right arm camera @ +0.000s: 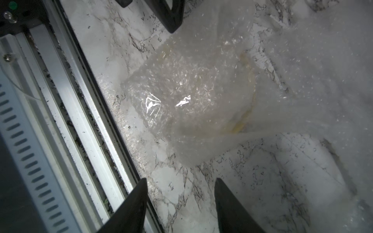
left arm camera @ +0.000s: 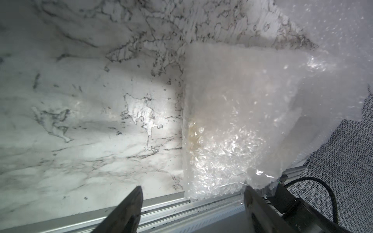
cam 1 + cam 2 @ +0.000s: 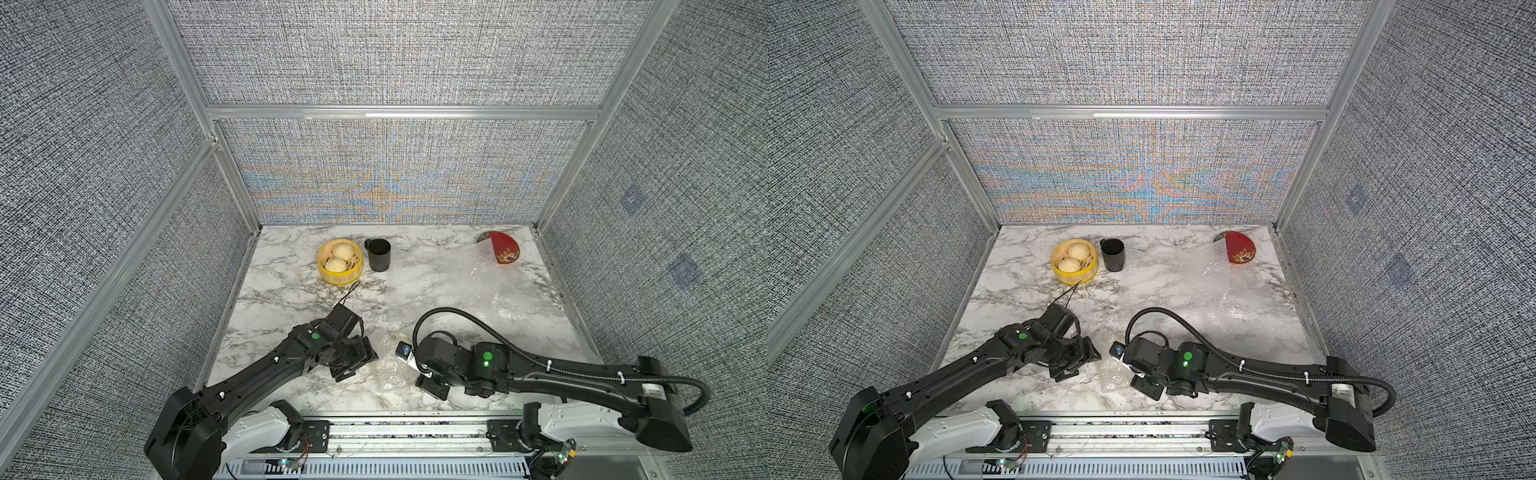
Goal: Unpack dinner plates from bubble wrap
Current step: Move the bubble wrap to the center of the board, then unwrap the bubble wrap at the center of the board.
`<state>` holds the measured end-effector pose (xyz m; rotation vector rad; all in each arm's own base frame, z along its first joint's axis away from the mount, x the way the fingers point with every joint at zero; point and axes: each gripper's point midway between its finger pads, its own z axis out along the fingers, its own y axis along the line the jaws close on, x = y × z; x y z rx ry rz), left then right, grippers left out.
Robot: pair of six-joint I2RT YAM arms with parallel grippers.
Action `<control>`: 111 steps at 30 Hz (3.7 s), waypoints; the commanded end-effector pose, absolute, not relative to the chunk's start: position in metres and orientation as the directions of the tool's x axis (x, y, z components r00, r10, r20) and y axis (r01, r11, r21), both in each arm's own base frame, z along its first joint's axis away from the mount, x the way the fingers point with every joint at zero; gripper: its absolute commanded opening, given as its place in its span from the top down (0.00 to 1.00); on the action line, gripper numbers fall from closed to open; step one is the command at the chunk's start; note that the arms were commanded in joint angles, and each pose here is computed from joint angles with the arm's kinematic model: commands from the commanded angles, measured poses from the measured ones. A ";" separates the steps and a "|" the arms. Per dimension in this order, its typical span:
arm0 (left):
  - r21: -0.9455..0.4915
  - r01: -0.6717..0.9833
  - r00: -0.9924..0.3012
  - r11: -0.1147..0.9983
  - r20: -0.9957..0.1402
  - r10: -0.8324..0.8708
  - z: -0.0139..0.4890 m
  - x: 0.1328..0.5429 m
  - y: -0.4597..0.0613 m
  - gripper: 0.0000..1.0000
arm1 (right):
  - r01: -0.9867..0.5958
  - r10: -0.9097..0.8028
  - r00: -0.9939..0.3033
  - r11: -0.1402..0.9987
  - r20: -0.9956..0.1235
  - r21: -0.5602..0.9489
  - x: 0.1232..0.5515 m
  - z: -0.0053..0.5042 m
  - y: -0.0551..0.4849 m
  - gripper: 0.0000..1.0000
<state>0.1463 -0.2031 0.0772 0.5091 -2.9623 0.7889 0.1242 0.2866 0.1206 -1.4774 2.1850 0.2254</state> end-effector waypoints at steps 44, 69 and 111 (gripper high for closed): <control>-0.349 -0.219 -0.970 0.911 0.178 -0.165 0.020 0.161 -0.243 0.22 | -0.674 -0.620 -0.652 0.737 -0.435 -0.041 0.182 0.098 0.233 1.00; -0.356 -0.178 -0.979 0.917 0.159 -0.128 0.029 0.166 -0.260 0.22 | -0.525 -0.487 -0.819 0.849 -0.304 0.055 0.186 0.111 0.242 0.36; -0.500 0.115 -0.992 0.858 -0.011 0.126 0.117 0.174 -0.328 0.22 | -0.066 -0.083 -0.996 0.696 -0.010 0.715 0.138 0.121 0.231 0.53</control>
